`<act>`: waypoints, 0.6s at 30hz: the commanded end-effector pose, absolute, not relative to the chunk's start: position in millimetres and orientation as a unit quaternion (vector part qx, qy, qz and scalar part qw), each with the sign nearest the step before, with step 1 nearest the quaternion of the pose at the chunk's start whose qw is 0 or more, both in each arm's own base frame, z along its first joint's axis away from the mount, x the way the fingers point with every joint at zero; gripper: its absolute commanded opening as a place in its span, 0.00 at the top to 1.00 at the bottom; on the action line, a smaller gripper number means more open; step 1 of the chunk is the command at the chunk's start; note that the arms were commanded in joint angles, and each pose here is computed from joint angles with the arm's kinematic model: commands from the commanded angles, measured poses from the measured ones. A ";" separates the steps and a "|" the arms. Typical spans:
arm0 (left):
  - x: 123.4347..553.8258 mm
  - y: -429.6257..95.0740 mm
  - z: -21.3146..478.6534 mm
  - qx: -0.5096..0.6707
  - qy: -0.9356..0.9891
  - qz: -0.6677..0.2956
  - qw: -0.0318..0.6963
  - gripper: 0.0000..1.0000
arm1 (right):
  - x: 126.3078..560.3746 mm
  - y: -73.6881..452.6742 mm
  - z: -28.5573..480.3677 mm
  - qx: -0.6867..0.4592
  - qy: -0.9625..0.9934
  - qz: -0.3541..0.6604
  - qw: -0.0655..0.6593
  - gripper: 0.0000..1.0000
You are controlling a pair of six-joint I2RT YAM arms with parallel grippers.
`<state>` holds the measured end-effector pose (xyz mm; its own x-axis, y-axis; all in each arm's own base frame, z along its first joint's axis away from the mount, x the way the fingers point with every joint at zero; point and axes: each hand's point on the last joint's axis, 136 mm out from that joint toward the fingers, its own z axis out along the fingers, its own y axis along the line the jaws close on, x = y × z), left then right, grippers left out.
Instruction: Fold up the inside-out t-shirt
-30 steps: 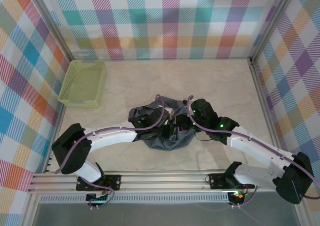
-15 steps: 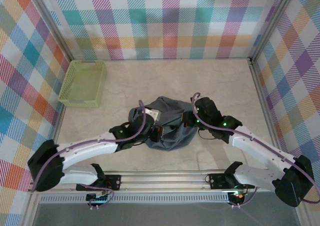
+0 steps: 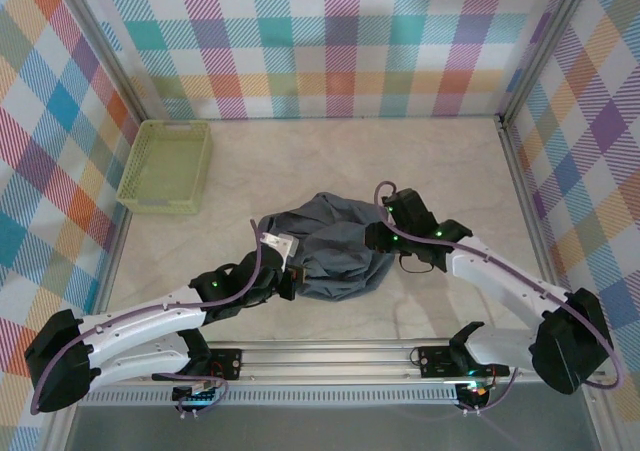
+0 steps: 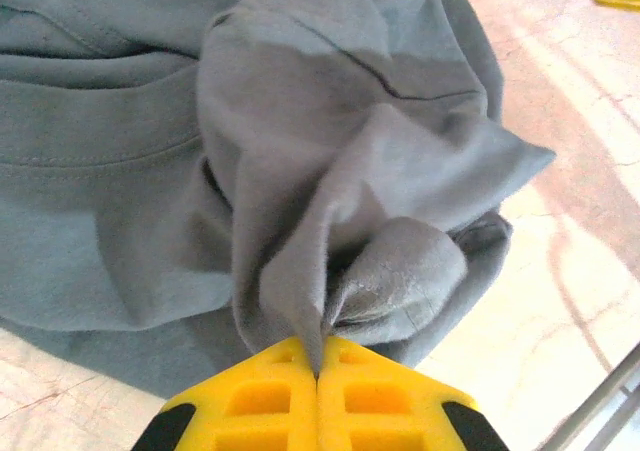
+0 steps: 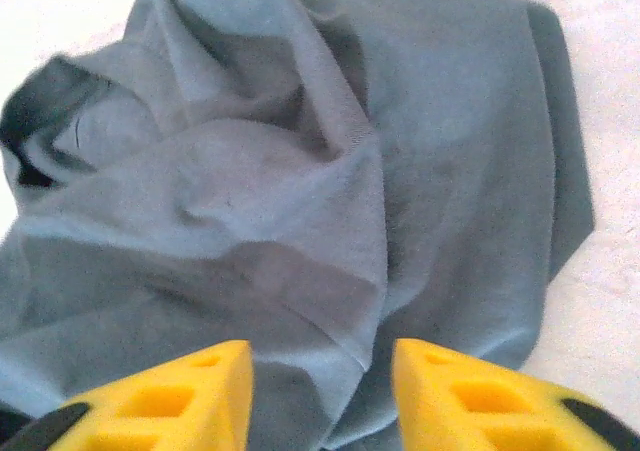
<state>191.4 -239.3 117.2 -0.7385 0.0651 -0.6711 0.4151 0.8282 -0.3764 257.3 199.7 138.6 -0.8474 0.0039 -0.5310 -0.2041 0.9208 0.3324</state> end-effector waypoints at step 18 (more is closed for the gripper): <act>218.7 -236.0 146.9 0.094 0.879 -0.282 0.372 1.00 | 221.4 300.3 102.3 -0.262 0.906 0.225 0.244 0.69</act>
